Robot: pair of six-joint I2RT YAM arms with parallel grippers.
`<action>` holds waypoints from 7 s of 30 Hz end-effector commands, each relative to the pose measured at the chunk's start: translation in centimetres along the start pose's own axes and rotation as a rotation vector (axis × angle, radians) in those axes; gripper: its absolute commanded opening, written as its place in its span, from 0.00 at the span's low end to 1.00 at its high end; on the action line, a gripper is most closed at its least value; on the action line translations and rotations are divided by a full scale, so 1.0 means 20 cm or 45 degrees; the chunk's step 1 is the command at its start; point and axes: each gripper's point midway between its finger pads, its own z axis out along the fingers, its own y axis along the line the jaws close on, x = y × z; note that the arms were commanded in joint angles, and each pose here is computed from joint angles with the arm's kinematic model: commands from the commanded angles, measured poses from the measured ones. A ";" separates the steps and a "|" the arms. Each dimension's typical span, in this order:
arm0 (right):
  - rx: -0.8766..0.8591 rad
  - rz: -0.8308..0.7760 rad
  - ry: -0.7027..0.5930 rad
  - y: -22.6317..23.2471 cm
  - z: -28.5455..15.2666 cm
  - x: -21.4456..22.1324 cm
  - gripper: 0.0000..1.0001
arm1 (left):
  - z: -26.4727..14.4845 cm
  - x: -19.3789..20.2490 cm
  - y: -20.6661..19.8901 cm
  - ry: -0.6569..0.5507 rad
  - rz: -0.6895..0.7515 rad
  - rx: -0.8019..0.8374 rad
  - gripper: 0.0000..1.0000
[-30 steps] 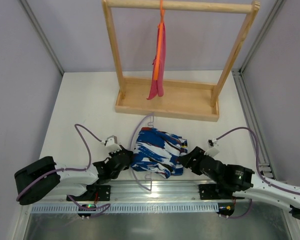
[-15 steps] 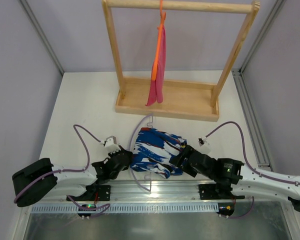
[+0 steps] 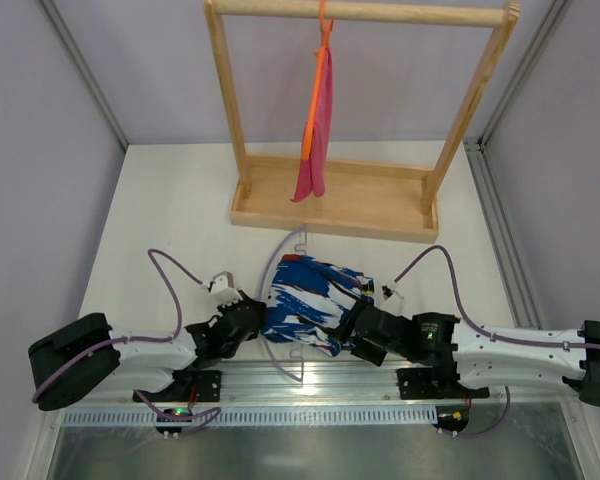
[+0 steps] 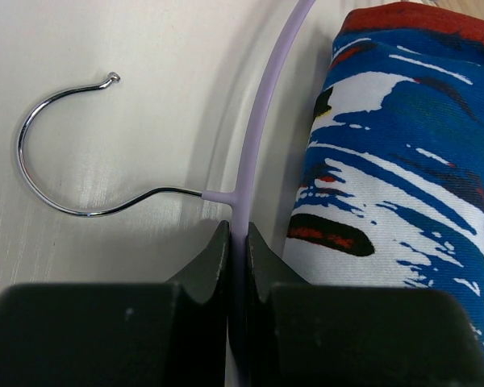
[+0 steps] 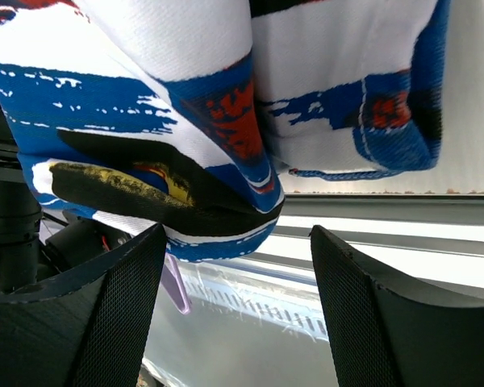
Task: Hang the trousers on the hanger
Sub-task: Place trousers on hanger, then pass the hanger from the left arm to the right
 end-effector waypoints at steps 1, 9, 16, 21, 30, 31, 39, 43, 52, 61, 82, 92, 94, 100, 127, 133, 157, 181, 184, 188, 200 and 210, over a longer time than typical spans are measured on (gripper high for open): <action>-0.092 0.116 -0.001 0.13 -0.02 0.02 0.75 | 0.00 0.03 0.13 0.012 0.079 -0.094 0.00; -0.128 0.227 -0.059 0.11 0.05 0.04 0.72 | 0.00 0.03 0.12 0.013 0.072 -0.087 0.01; -0.132 0.114 -0.244 0.02 -0.01 -0.12 0.04 | 0.01 0.04 0.14 0.019 0.085 -0.120 0.00; 0.028 -0.054 -0.383 -0.20 -0.12 -0.27 0.04 | 0.00 0.04 0.20 0.011 0.114 -0.185 0.01; 0.142 -0.145 -0.464 -0.32 -0.16 -0.35 0.04 | -0.02 0.01 0.30 -0.015 0.158 -0.301 0.00; 0.108 -0.149 -0.466 -0.27 -0.18 -0.36 0.04 | -0.02 0.01 0.30 -0.015 0.158 -0.303 0.00; 0.075 -0.403 -0.734 0.01 -0.37 -0.54 0.04 | -0.02 0.01 0.24 -0.004 0.125 -0.217 0.01; 0.323 -0.359 -0.900 -0.18 -0.43 -0.67 0.04 | -0.02 0.01 0.25 -0.002 0.133 -0.222 0.01; 0.348 -0.137 -0.792 -0.44 -0.22 -0.57 0.04 | -0.02 0.04 0.19 0.036 0.086 -0.161 0.01; 0.307 -0.260 -0.737 -0.33 -0.28 -0.55 0.29 | -0.02 0.07 0.03 0.078 0.009 -0.056 0.00; 0.013 -0.704 -0.689 0.08 -0.49 -0.71 0.95 | -0.01 0.09 0.02 0.095 0.013 -0.097 0.00; -0.130 -0.621 -0.260 -0.01 -0.02 -0.80 0.98 | -0.02 0.06 0.01 0.081 0.019 -0.092 0.01; -0.183 -0.584 -0.225 -0.03 0.05 -0.76 0.98 | -0.02 0.04 0.01 0.064 0.019 -0.096 0.00; -0.325 -0.359 -0.256 -0.13 0.14 -0.63 0.70 | -0.01 0.00 0.04 -0.004 0.006 -0.143 0.00; -0.250 -0.283 -0.467 -0.07 -0.37 -0.60 0.75 | 0.05 0.14 0.14 0.043 -0.062 -0.203 0.00; -0.211 -0.318 -0.334 -0.04 -0.26 -0.54 0.75 | 0.05 0.13 0.14 0.040 -0.054 -0.209 0.00; -0.211 -0.325 -0.283 -0.14 -0.12 -0.46 0.04 | 0.03 0.13 0.23 0.039 -0.043 -0.285 0.00; -0.060 -0.377 -0.468 -0.08 -0.32 -0.64 0.39 | 0.01 0.13 0.19 0.059 0.003 -0.248 0.00; -0.164 -0.430 -0.491 0.09 -0.43 -0.67 0.39 | -0.01 0.16 0.15 0.093 -0.001 -0.233 0.00; -0.444 -0.622 -0.199 0.39 -0.40 -0.47 0.39 | -0.04 0.20 0.15 0.129 0.019 -0.272 0.00; -1.028 -0.675 0.303 0.68 -0.05 0.05 0.39 | -0.08 0.25 0.22 0.179 -0.124 -0.286 0.00; -0.719 -0.408 0.266 0.11 0.31 0.01 0.40 | -0.08 0.29 0.25 0.217 -0.095 -0.306 0.00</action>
